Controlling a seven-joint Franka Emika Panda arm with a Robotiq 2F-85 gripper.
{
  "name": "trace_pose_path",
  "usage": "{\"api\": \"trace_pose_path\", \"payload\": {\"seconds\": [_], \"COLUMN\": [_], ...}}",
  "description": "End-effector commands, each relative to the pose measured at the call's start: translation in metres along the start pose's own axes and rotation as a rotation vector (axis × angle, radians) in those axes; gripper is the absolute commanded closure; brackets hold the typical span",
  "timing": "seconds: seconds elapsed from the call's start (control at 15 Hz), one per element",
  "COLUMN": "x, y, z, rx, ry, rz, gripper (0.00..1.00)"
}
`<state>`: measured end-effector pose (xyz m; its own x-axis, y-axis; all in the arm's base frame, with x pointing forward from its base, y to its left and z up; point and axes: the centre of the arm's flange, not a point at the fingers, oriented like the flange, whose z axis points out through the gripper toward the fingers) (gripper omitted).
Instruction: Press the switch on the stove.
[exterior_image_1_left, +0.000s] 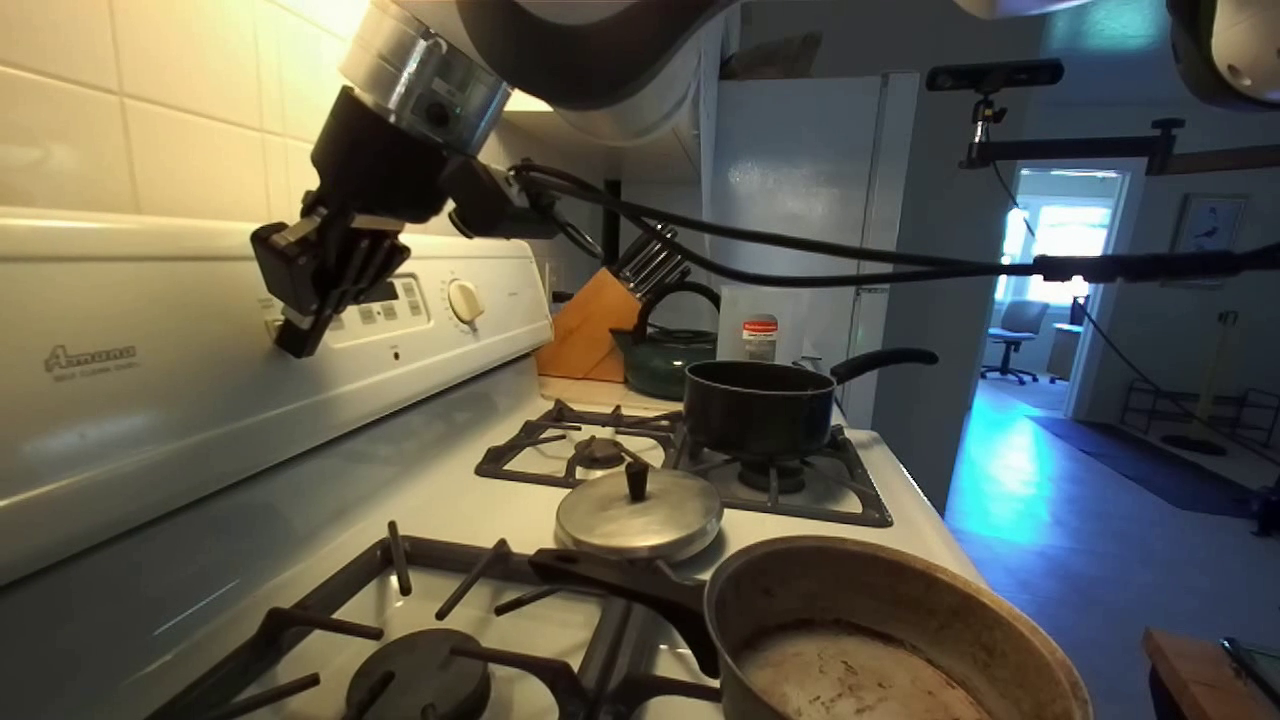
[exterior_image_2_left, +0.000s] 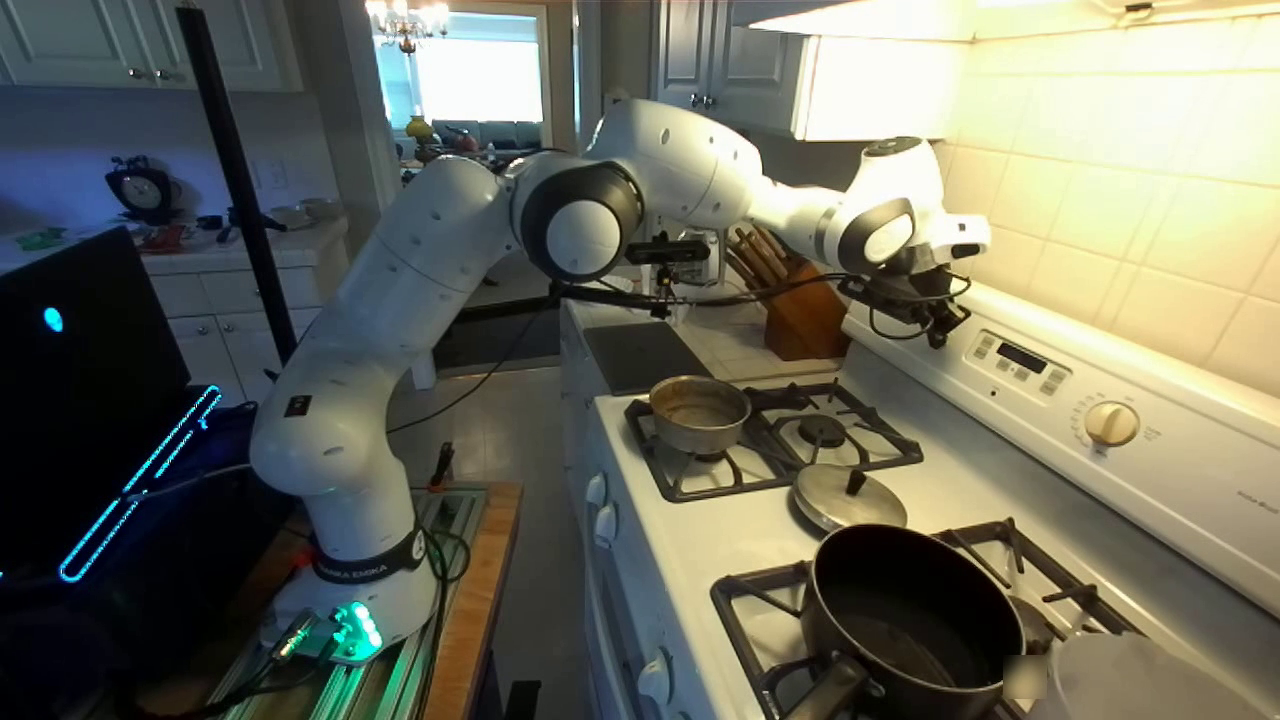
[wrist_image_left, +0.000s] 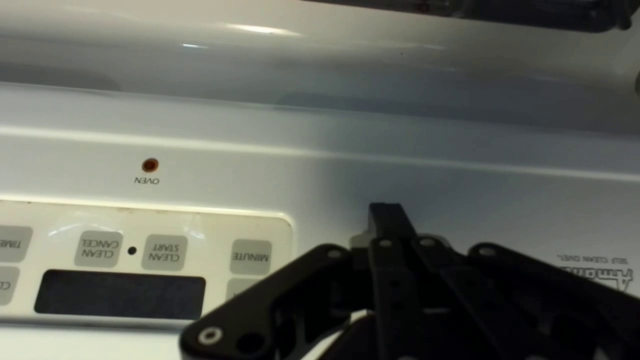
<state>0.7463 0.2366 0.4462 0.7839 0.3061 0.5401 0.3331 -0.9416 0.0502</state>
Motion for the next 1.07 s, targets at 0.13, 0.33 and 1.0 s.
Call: {"api": "trace_pose_path", "payload": {"seconds": [0.13,0.33,1.0], "x": [-0.012,-0.026,-0.089], "y": [-0.007,-0.004,0.072], "z": [-0.024,-0.033,-0.082], "rx": [0.019,0.028,-0.048], "ry": [-0.139,-0.130,-0.063], "rz": [-0.036,-0.009,0.093], "gripper": [0.72,0.53,0.00]}}
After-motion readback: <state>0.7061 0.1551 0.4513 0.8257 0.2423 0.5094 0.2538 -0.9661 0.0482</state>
